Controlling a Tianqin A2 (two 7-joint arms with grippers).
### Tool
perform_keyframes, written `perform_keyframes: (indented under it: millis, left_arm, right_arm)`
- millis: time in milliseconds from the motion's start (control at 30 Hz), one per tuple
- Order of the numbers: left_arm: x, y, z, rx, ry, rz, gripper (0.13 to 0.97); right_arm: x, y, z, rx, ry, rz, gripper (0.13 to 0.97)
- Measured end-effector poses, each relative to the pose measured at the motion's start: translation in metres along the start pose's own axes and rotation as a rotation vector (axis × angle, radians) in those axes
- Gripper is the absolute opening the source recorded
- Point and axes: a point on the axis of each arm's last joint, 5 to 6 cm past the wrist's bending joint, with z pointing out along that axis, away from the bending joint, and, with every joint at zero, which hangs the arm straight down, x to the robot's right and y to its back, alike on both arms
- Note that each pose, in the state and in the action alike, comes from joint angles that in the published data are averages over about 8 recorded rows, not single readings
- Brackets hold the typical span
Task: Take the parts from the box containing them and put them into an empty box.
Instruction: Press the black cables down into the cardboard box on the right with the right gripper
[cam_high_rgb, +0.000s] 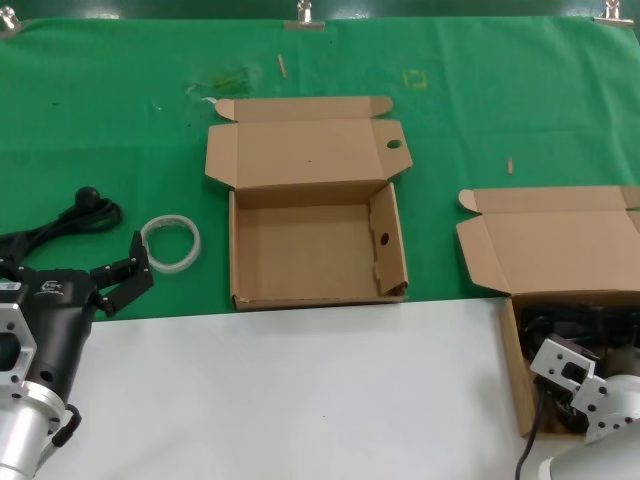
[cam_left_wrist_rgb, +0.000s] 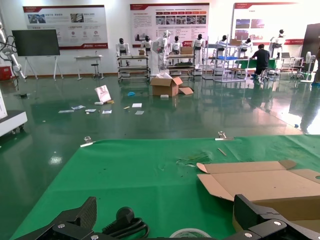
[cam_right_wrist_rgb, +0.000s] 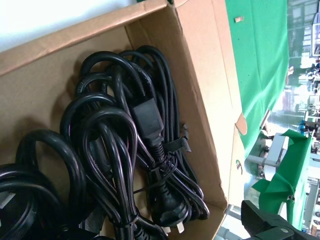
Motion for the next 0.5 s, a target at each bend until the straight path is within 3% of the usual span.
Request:
perform_keyframes:
  millis: [300,500]
  left_arm:
    - [0.0,0.0,0.0,0.0,0.0,0.0,0.966]
    - [0.0,0.0,0.0,0.0,0.0,0.0,0.966]
  right_arm:
    - [0.0047,-0.0057,-0.003,0.021,0.002,0.028,0.924]
    - [0.0092,-0.0098,-0.0099,0.025,0.009,0.044,0.842]
